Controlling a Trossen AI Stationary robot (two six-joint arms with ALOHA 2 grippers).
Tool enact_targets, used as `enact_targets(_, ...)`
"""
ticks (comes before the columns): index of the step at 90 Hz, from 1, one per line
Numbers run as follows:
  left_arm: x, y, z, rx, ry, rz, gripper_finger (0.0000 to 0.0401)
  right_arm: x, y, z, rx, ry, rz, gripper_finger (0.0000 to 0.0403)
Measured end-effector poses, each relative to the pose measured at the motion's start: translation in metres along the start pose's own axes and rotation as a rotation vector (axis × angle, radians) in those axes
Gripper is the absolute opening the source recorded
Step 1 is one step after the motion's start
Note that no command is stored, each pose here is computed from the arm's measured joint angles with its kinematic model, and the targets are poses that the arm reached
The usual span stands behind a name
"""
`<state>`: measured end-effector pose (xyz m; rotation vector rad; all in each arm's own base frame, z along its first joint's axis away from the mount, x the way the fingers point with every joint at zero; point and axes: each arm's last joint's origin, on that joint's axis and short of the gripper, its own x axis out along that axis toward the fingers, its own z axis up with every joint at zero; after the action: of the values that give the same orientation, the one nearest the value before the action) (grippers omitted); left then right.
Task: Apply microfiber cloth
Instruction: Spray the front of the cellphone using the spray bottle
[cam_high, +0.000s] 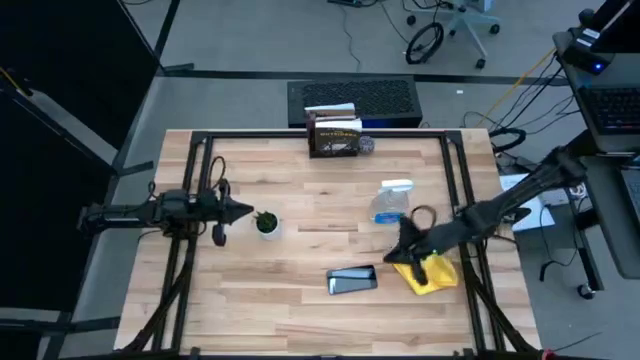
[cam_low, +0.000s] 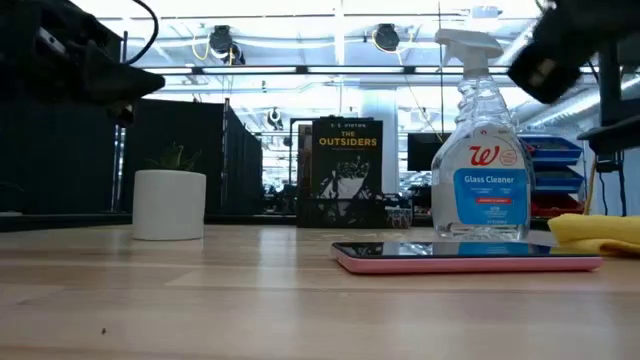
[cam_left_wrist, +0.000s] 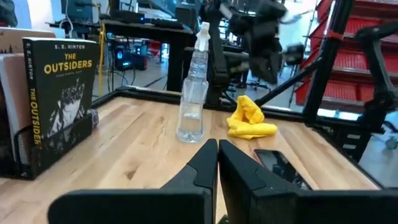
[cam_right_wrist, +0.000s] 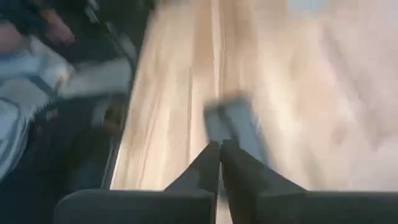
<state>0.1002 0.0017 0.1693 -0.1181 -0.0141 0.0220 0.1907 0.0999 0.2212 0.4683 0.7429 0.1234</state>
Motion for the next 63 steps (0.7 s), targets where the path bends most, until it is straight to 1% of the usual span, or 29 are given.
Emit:
enact_targets(5,0.000,-0.001,0.003,0.023,0.004,-0.007,0.0000,0.012,0.000,-0.006,0.084,0.090,-0.049,0.0000)
enact_targets(10,0.001,-0.003,0.010,0.052,0.000,-0.016,0.0000,0.024,-0.006,-0.012,0.211,0.157,-0.105,0.0002)
enact_targets(14,0.002,-0.004,0.015,0.072,0.005,-0.022,0.0000,0.032,-0.010,-0.014,0.298,0.184,-0.140,0.0007)
enact_targets(21,0.006,-0.006,0.021,0.081,0.038,-0.021,0.0000,0.042,-0.014,-0.018,0.390,0.212,-0.194,0.0029)
enact_targets(26,0.010,-0.007,0.026,0.086,0.064,-0.018,0.0000,0.047,-0.015,-0.020,0.432,0.219,-0.202,0.0052)
enact_targets(36,0.022,-0.012,0.032,0.136,0.128,-0.037,0.0000,0.054,-0.014,-0.019,0.520,0.198,-0.194,0.0108)
enact_targets(48,0.046,-0.021,0.036,0.179,0.182,-0.087,0.0000,0.060,-0.016,-0.022,0.618,0.184,-0.232,0.0170)
enact_targets(54,0.060,-0.029,0.036,0.197,0.227,-0.122,0.0000,0.064,-0.017,-0.024,0.647,0.179,-0.252,0.0193)
enact_targets(63,0.085,-0.043,0.036,0.215,0.305,-0.155,0.0000,0.070,-0.017,-0.025,0.653,0.171,-0.254,0.0216)
